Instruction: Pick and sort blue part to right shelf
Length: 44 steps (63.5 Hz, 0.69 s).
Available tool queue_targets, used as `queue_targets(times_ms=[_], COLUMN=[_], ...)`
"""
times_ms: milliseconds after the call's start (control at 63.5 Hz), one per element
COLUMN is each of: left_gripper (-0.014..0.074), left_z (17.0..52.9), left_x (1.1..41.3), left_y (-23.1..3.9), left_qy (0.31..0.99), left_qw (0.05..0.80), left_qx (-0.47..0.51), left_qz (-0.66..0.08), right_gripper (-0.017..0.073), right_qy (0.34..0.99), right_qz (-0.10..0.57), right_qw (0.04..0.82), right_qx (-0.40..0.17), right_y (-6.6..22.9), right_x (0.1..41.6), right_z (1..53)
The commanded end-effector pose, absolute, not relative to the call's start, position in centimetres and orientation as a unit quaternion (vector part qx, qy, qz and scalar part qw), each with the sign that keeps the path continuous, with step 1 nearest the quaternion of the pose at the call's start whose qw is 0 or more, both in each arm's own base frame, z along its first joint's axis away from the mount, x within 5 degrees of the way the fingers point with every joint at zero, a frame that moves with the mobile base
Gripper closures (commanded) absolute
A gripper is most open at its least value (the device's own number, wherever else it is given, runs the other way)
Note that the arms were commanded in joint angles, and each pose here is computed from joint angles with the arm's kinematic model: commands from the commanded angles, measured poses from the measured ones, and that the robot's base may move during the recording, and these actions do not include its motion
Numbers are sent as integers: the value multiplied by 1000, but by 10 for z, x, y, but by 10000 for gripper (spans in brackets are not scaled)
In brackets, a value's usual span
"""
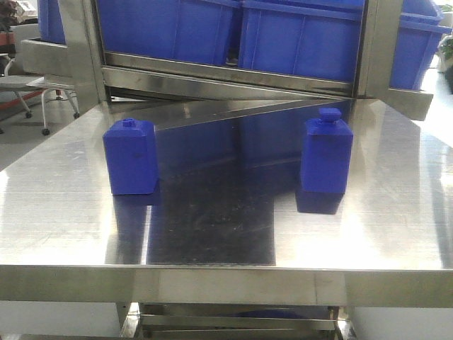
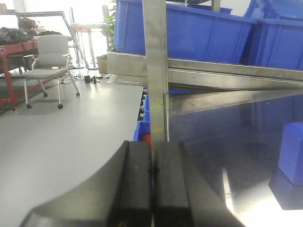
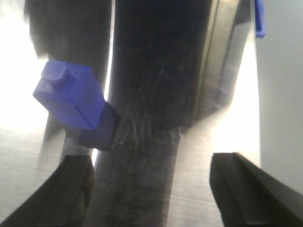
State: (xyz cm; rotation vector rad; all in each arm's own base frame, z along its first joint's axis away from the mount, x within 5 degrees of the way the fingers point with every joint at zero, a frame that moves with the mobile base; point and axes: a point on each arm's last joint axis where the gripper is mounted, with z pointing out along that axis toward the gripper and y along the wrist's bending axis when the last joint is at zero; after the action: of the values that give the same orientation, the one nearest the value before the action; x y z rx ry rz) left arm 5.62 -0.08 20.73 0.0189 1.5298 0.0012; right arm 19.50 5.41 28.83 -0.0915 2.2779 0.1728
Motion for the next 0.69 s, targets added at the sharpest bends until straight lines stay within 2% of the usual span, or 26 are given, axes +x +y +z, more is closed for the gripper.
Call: queue_targets(times_ms=[0,205,331,504,677], left_gripper=[470,470,470,470,470], left_z=[207,207,207,207,207], left_x=[55,55,55,55,55], left_y=[-1,-1,-1,-1,-1], left_qy=[665,665,665,665,665], left_qw=[747,747,747,747,747], left_qx=[4,4,4,4,4], left_qz=[-4,-4,-4,-4,-4], right_gripper=[-52,-52,-52,-52,-52], right_qy=[906,954,970,977,979], right_qz=[74,54,28,19,59], right_qw=[414,294,240,209,189], right_qx=[-42,28,37,36,47], right_y=[67,88,100,121,143], right_x=[212,245,268,298,326], right_z=[310,321,326,334,337])
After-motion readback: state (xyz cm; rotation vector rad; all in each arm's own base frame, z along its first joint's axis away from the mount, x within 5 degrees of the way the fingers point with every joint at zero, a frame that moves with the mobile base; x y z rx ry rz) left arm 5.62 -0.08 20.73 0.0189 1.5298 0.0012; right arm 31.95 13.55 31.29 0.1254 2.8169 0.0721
